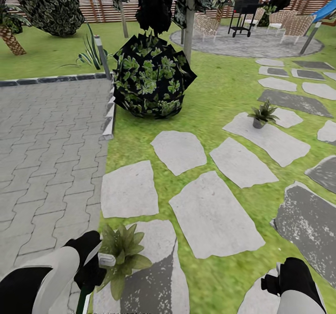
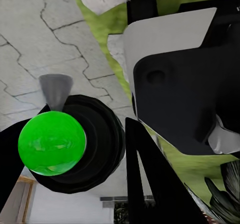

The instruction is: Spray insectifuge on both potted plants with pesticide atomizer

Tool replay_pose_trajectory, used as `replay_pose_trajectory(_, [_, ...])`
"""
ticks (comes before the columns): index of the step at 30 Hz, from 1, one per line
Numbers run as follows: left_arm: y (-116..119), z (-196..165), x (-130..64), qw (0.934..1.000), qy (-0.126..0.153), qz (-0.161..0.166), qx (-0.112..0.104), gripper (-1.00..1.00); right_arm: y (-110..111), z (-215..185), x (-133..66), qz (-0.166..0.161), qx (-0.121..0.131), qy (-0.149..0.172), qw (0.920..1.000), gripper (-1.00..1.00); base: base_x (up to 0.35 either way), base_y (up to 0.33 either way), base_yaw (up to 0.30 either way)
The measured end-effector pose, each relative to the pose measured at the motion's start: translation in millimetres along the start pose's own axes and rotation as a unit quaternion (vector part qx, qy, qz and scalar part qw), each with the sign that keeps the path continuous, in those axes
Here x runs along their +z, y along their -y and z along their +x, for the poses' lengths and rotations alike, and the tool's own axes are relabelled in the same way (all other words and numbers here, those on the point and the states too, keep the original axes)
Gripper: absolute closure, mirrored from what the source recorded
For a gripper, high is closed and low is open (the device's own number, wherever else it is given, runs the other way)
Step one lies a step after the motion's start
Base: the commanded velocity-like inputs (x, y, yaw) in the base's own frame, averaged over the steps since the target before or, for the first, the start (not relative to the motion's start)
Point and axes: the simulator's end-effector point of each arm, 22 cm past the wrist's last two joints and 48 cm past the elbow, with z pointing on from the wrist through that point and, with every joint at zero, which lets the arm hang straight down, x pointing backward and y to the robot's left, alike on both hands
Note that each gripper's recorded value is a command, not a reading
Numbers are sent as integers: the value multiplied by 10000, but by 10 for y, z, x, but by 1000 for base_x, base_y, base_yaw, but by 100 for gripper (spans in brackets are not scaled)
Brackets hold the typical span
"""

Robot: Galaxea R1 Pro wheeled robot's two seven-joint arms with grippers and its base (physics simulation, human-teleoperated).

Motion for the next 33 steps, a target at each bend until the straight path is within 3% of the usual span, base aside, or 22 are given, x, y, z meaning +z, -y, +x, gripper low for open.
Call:
replay_pose_trajectory(19, [1, 2, 24, 10000, -23, 1, 2, 100, 5, 16, 22, 16, -5, -28, 10000, -100, -47, -62, 167])
replay_pose_trajectory(33, [7, 7, 46, 10000, -47, 6, 5, 100, 6, 31, 39, 21, -7, -54, 10000, -100, 0, -219, 184])
